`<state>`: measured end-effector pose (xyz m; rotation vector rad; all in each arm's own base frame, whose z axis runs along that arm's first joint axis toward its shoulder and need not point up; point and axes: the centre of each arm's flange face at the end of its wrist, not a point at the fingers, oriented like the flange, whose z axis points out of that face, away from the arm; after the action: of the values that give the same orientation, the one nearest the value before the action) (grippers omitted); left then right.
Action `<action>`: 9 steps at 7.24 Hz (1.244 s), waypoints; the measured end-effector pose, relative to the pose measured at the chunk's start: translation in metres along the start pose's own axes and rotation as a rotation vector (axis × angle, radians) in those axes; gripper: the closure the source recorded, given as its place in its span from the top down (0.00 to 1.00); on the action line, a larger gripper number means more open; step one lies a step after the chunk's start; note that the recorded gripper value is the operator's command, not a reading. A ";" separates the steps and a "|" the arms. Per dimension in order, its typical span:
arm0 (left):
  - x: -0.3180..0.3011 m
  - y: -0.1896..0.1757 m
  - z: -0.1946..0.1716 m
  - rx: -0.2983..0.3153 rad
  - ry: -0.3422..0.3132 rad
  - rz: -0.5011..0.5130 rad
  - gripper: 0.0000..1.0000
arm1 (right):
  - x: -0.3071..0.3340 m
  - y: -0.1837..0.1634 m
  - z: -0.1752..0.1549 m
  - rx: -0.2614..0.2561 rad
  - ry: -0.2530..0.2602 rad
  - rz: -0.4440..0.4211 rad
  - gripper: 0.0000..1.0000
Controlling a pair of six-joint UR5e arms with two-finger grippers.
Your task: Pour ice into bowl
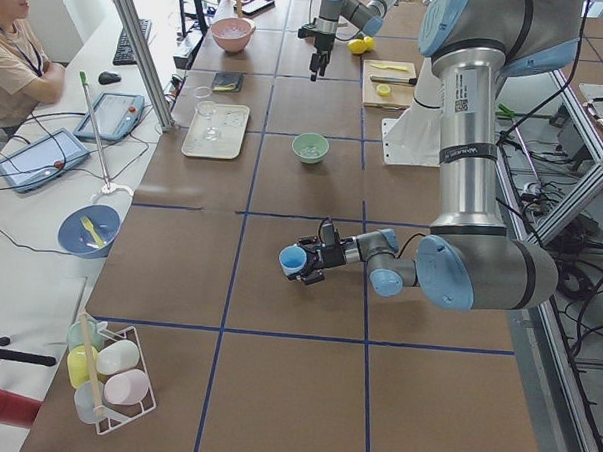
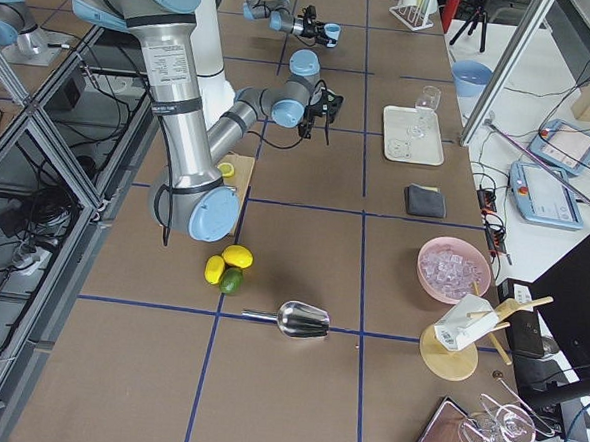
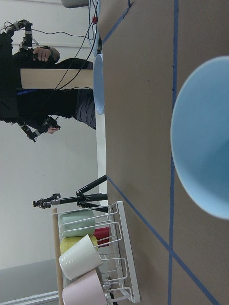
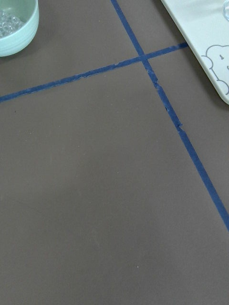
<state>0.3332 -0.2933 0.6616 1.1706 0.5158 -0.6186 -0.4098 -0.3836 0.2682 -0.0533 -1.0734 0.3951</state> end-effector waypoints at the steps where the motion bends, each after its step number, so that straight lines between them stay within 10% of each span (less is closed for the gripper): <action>1: -0.008 -0.006 -0.002 -0.009 0.010 -0.010 1.00 | 0.000 -0.001 0.001 0.004 0.002 0.001 1.00; 9: -0.018 -0.112 -0.042 -0.007 0.177 -0.007 1.00 | 0.002 -0.002 0.006 0.003 0.010 0.000 1.00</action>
<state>0.2412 -0.2796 0.5848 1.2237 0.6718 -0.5218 -0.4139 -0.3853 0.2731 -0.0520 -1.0626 0.3960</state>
